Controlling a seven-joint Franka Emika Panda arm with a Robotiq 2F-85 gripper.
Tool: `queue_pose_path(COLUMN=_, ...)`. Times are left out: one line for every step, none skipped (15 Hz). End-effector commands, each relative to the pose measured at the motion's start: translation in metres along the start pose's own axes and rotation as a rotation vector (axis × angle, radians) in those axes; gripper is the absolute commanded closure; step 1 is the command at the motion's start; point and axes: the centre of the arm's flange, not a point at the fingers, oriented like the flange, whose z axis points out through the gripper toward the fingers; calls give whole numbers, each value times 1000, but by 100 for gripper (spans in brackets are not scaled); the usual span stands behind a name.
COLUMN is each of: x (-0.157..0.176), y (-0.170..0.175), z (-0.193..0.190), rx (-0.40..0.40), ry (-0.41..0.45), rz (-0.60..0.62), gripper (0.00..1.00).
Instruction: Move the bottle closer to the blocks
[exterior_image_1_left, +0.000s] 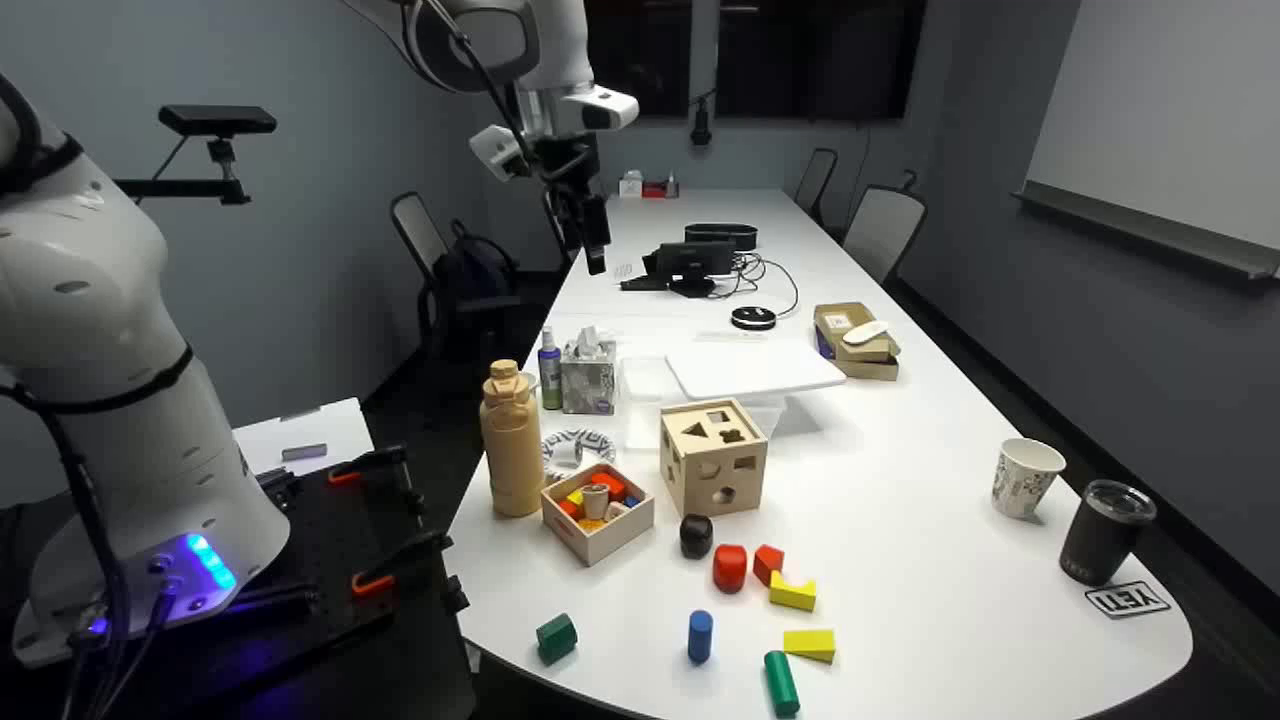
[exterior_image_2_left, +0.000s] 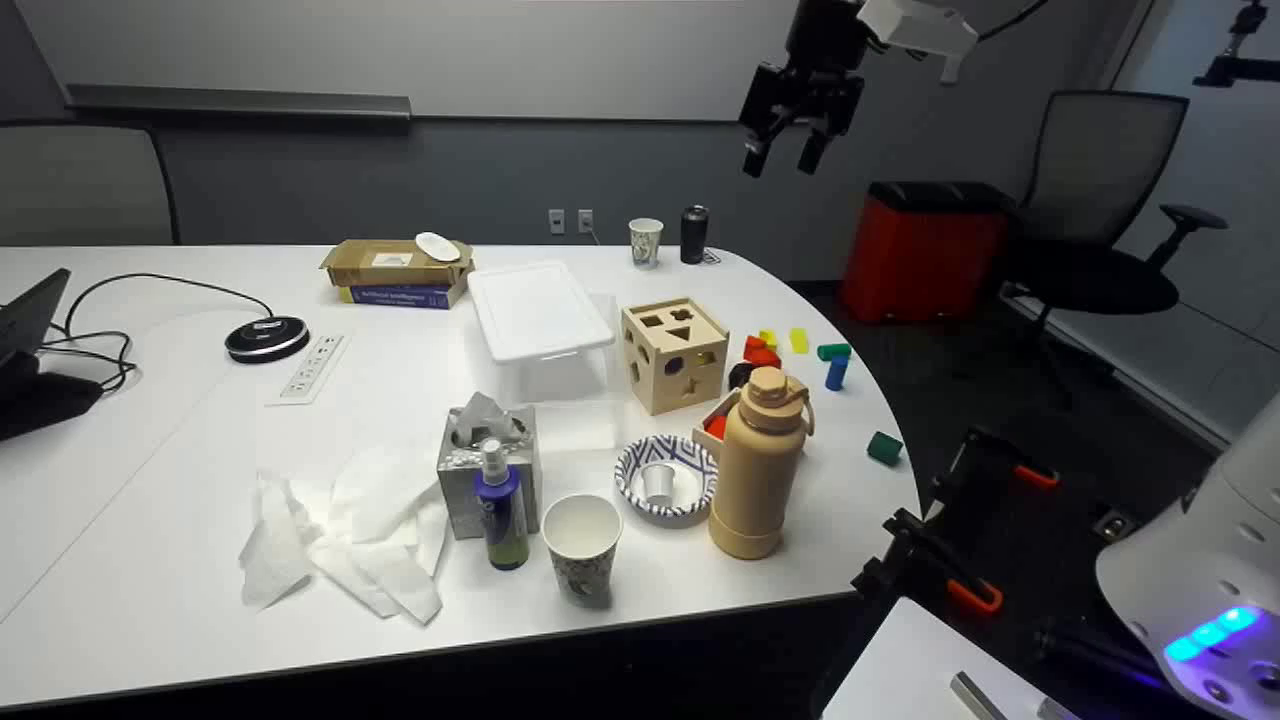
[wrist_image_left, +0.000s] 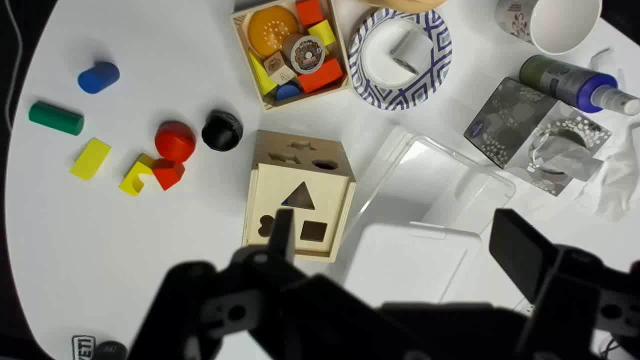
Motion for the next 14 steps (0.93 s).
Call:
queue_pose_path(x=0, y=0, z=0, rx=0, ry=0, rz=0, gripper=0)
queue_pose_path(x=0, y=0, z=0, rx=0, ry=0, rz=0, gripper=0)
queue_pose_path(x=0, y=0, z=0, rx=0, ry=0, rz=0, gripper=0)
queue_pose_path(x=0, y=0, z=0, rx=0, ry=0, rz=0, gripper=0)
queue_pose_path(x=-2, y=-4, z=0, rx=-9, ry=-7, rz=-25, gripper=0)
queue_pose_path(x=-6, y=-10, z=1, rx=-16, ry=-19, rz=-60, gripper=0)
queue_pose_path(x=-10, y=-15, z=2, rx=-24, ry=-38, rz=-101, gripper=0)
queue_pose_path(x=-16, y=-23, z=4, rx=-26, ry=-80, rz=-165, gripper=0)
queue_pose_path(x=-23, y=-29, z=8, rx=-32, ry=-114, rz=-219, gripper=0)
queue_pose_path(x=-28, y=-35, z=13, rx=-46, ry=-145, rz=-266, gripper=0)
queue_pose_path(x=-34, y=-40, z=19, rx=-58, ry=-177, rz=-316, gripper=0)
queue_pose_path(x=-40, y=-44, z=24, rx=-68, ry=-206, rz=-365, gripper=0)
queue_pose_path(x=-46, y=-46, z=29, rx=-81, ry=-231, rz=-416, gripper=0)
queue_pose_path(x=-50, y=-48, z=33, rx=-94, ry=-256, rz=-465, gripper=0)
